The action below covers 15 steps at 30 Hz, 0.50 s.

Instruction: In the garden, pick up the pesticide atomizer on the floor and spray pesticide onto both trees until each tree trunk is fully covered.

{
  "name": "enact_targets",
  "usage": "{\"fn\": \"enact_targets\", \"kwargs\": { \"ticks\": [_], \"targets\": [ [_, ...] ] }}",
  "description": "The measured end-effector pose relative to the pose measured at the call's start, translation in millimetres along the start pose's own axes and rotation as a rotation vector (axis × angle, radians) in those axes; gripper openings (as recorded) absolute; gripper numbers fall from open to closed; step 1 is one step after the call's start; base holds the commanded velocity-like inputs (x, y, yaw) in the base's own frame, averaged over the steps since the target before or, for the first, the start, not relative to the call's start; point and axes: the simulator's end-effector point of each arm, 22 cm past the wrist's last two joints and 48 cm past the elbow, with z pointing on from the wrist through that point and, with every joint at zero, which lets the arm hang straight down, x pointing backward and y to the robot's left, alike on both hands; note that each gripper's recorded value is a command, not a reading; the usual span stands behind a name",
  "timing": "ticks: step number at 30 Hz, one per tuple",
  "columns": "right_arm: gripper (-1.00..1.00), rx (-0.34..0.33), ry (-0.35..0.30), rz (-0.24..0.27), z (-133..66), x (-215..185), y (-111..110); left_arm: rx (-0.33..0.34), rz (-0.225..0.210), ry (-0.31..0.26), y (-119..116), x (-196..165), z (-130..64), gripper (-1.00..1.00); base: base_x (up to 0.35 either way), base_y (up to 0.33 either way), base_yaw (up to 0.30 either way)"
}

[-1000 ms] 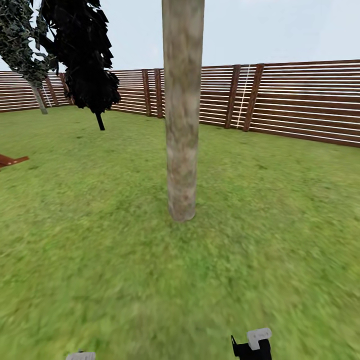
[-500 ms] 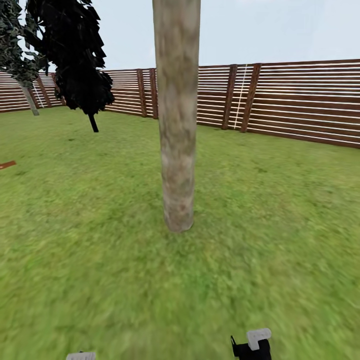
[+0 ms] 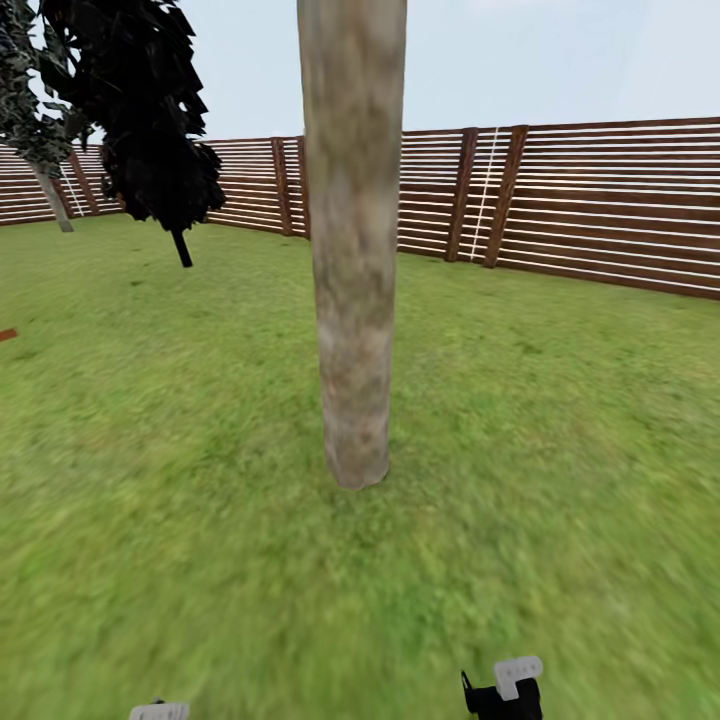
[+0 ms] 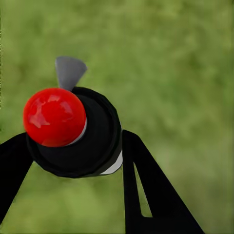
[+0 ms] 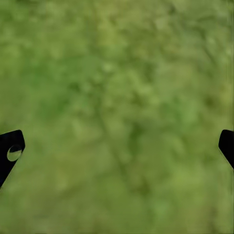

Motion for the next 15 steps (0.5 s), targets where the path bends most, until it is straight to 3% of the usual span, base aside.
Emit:
{"fn": "enact_targets", "kwargs": {
  "ticks": [6, 11, 12, 13, 14, 15],
  "targets": [
    [1.0, 0.002, 0.0, 0.0, 0.1, 0, 0, 0.0, 0.001, 0.0, 0, 0, 0.2, -1.0, 0.253, -0.135, 0.0],
    [1.0, 0.007, -0.012, 0.007, 2.0, -6, -1, -0.059, -0.01, -0.017, 18, -11, 2.2, -1.0, 0.018, -0.009, 0.0],
    [1.0, 0.011, -0.069, 0.005, 8.4, -32, -4, -0.091, 0.004, -0.05, 25, -30, 6.5, -1.0, 0.001, -0.001, 0.0],
    [1.0, 0.013, -0.11, 0.005, 12.0, -51, -6, -0.087, 0.022, -0.066, 25, -39, 8.5, -1.0, 0.0, 0.0, 0.0],
    [1.0, 0.015, -0.207, -0.004, 17.8, -96, -11, -0.013, 0.113, -0.106, 9, -67, 15.5, -1.0, 0.0, 0.0, 0.0],
    [1.0, 0.006, -0.29, -0.048, 19.4, -137, -16, 0.109, 0.223, -0.145, -19, -104, 23.0, -1.0, 0.0, 0.0, 0.0]
  ]
}}
